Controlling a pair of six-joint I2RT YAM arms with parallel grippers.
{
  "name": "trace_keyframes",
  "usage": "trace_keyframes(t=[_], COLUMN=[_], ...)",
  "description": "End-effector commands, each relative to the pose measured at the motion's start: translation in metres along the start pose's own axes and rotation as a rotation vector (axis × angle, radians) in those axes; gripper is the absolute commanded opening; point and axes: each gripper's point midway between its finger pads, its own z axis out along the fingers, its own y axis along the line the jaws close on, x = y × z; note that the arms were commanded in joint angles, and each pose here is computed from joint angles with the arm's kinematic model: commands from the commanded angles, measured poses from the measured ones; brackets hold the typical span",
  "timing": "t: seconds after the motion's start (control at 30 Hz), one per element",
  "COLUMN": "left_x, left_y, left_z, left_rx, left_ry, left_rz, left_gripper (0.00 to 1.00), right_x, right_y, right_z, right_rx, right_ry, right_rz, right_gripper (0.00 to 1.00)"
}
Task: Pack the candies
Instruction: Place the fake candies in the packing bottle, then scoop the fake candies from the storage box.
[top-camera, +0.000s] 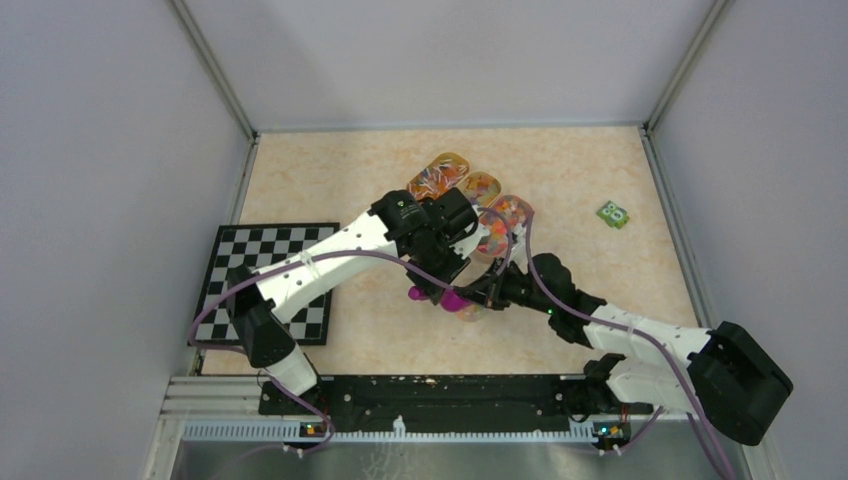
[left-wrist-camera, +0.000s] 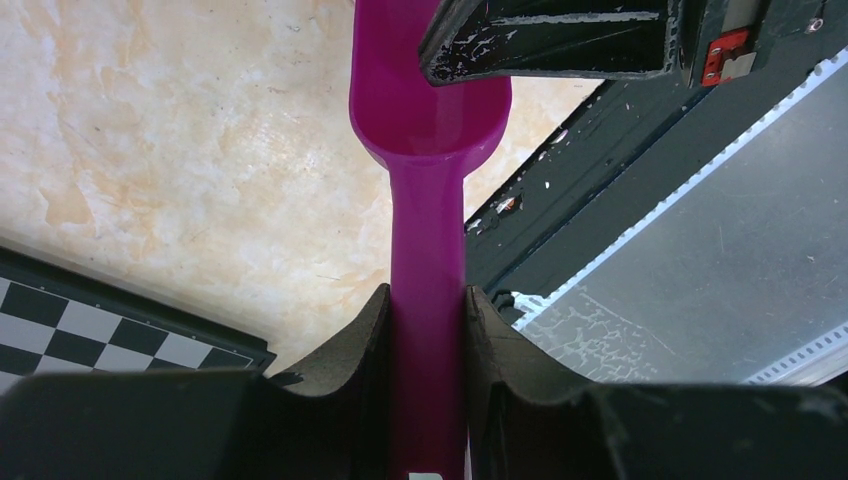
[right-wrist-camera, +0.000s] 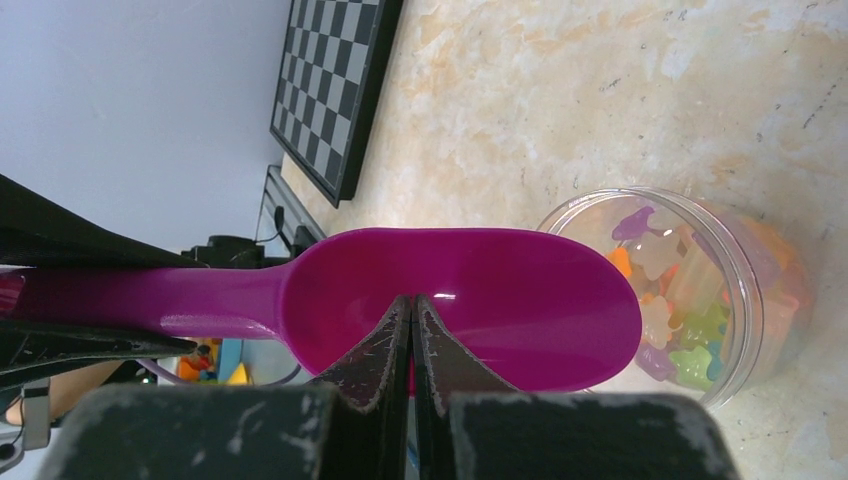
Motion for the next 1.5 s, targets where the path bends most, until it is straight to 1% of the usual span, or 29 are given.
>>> trace_keyframes(t=[0.0, 0.13, 0.27, 0.5, 0.6, 0.63, 0.67, 0.77, 0.8, 0.87, 0.93, 1.0, 1.03, 1.1, 1.13, 1.17, 1.23, 1.3, 1.37, 1.47], left_x=[-0.02, -0.011, 0.0, 0.008, 0.005, -0.001, -0.002, -0.011, -0.011, -0.009, -0.008, -0.01, -0.013, -0.02, -0.024, -0.029, -0.036, -0.038, -0.041, -0.043], left_y=[0.002, 0.002, 0.0, 0.002, 0.004, 0.004, 0.007, 0.007, 0.004, -0.001, -0.003, 0.001, 0.006, 0.02, 0.03, 0.04, 0.055, 0.062, 0.065, 0.083], left_z=[-0.019, -0.027, -0.03, -0.034, -0.043, -0.054, -0.055, -0.073, -0.078, -0.086, -0.091, -0.096, -0.099, -0.101, -0.101, -0.101, -0.093, -0.077, -0.076, -0.074], left_rx=[0.003, 0.015, 0.048, 0.052, 0.031, 0.013, -0.008, -0.05, -0.048, -0.045, -0.055, -0.093, -0.126, -0.198, -0.245, -0.291, -0.334, -0.322, -0.294, -0.231], left_ry=[-0.123, -0.178, -0.234, -0.379, -0.512, -0.599, -0.648, -0.843, -0.888, -0.948, -1.003, -1.051, -1.066, -1.062, -1.04, -1.012, -0.914, -0.792, -0.769, -0.742], left_rz=[0.054, 0.098, 0.148, 0.267, 0.366, 0.402, 0.441, 0.534, 0.565, 0.626, 0.677, 0.687, 0.666, 0.606, 0.56, 0.51, 0.453, 0.423, 0.39, 0.272], left_gripper=[0.0, 0.0, 0.0, 0.0, 0.0, 0.0, 0.0, 0.0, 0.0, 0.0, 0.0, 0.0, 0.0, 0.0, 0.0, 0.0, 0.0, 0.0, 0.0, 0.0], right_x=[-0.014, -0.04, -0.06, -0.093, -0.109, -0.115, -0.122, -0.139, -0.145, -0.152, -0.157, -0.16, -0.162, -0.164, -0.166, -0.168, -0.172, -0.177, -0.184, -0.2], right_y=[0.019, 0.032, 0.043, 0.078, 0.098, 0.107, 0.112, 0.123, 0.123, 0.122, 0.119, 0.117, 0.116, 0.115, 0.114, 0.113, 0.107, 0.097, 0.084, 0.073], right_z=[-0.004, -0.015, -0.024, -0.044, -0.062, -0.072, -0.081, -0.109, -0.118, -0.133, -0.141, -0.147, -0.148, -0.148, -0.148, -0.147, -0.144, -0.142, -0.143, -0.144], right_rx=[-0.023, -0.014, -0.01, -0.087, -0.124, -0.145, -0.151, -0.163, -0.156, -0.143, -0.12, -0.099, -0.091, -0.079, -0.067, -0.05, 0.01, 0.086, 0.164, 0.237], right_ry=[-0.065, -0.175, -0.249, -0.362, -0.43, -0.463, -0.499, -0.612, -0.653, -0.716, -0.75, -0.775, -0.783, -0.797, -0.802, -0.805, -0.809, -0.821, -0.851, -0.887], right_rz=[-0.003, -0.006, -0.02, -0.04, -0.051, -0.055, -0.055, -0.06, -0.05, -0.039, -0.043, -0.046, -0.05, -0.059, -0.074, -0.09, -0.139, -0.182, -0.206, -0.252], right_gripper=[0.0, 0.0, 0.0, 0.0, 0.0, 0.0, 0.0, 0.0, 0.0, 0.0, 0.0, 0.0, 0.0, 0.0, 0.0, 0.0, 0.0, 0.0, 0.0, 0.0])
